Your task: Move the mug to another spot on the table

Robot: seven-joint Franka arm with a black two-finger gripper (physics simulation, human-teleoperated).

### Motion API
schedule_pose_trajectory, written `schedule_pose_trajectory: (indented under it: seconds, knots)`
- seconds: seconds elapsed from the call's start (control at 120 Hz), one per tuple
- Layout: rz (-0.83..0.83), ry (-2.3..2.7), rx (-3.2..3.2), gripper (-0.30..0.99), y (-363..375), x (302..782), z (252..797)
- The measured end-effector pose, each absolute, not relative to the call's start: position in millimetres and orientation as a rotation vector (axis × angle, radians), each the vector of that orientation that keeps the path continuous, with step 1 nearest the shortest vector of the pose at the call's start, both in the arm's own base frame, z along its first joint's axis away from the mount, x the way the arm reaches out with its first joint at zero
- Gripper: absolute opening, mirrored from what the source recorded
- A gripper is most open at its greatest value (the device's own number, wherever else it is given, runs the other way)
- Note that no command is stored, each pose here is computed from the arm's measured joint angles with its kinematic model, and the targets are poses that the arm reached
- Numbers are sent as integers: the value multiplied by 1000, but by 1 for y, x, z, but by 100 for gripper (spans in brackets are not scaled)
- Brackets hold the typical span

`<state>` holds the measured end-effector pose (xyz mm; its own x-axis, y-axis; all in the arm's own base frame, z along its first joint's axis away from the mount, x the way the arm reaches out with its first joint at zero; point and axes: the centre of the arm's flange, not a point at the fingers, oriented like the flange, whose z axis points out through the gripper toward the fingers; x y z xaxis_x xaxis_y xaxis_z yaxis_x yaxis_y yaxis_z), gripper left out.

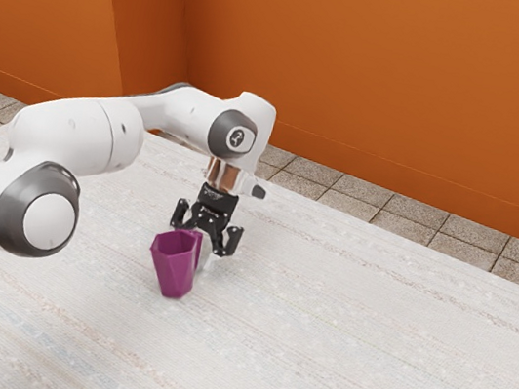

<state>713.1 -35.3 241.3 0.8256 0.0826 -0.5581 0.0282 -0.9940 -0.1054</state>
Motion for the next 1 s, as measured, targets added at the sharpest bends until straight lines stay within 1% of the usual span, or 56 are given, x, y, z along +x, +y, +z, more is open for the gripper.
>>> schedule_pose_trajectory:
  seconds: [0.175, 0.417, 0.5, 0.567, 0.633, 0.708, 0.85, 0.917, 1.0]
  knots:
    - [895, -89, -2914, 61, -36, 713, 244]
    - [865, -88, -2922, 65, -39, 715, 258]
    - [753, -84, -2958, 65, -44, 721, 294]
    - [623, -90, -3002, 66, -46, 725, 332]
    - [482, -85, -3038, 66, -53, 718, 380]
    - [386, -122, -3061, 66, -48, 678, 435]
    - [230, -183, -3126, 66, -40, 595, 503]
    - [122, -175, -3165, 66, -40, 576, 538]
    - [18, -144, -3197, 67, -36, 569, 568]
